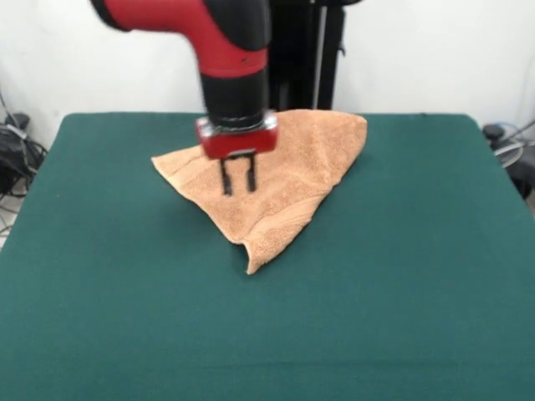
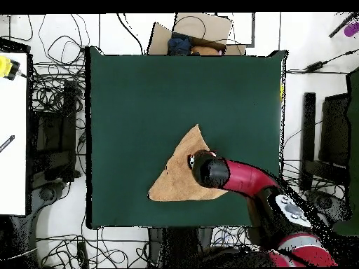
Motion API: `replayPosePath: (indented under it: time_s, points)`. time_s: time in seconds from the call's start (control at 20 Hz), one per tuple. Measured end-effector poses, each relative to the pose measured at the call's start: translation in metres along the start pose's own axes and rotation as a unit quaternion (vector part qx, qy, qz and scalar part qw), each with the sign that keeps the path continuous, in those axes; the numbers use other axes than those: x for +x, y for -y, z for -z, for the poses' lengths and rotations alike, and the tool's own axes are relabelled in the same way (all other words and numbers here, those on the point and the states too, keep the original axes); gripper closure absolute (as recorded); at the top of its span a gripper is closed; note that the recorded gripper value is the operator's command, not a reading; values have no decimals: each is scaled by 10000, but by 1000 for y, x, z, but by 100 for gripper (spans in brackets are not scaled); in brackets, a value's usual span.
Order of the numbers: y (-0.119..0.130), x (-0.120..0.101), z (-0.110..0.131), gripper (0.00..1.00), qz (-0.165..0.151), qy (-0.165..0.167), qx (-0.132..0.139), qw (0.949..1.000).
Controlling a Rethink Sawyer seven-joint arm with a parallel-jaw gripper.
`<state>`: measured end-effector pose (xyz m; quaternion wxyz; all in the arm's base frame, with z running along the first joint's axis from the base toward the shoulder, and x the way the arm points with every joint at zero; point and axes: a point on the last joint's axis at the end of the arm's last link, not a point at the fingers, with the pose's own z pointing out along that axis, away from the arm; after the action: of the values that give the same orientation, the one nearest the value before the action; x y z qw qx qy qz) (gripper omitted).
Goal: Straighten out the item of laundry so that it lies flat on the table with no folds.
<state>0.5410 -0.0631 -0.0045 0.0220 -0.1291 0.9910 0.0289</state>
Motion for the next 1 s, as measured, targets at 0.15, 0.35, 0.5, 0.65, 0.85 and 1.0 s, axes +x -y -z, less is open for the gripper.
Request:
replayPosePath:
  time_s: [0.15, 0.35, 0.5, 0.65, 0.85, 1.0]
  points:
    - [-29, -15, 28, 0, 278, -353, -97, 9989]
    - [-38, -24, 52, 0, 404, -468, -69, 9981]
    - [-32, -26, 55, 0, 374, -380, -12, 9986]
    - [-26, -25, 46, 0, 308, -231, 29, 9993]
    - [-19, -21, 23, 0, 196, 47, 79, 9998]
    - [-17, -17, 3, 0, 117, 226, 99, 9996]
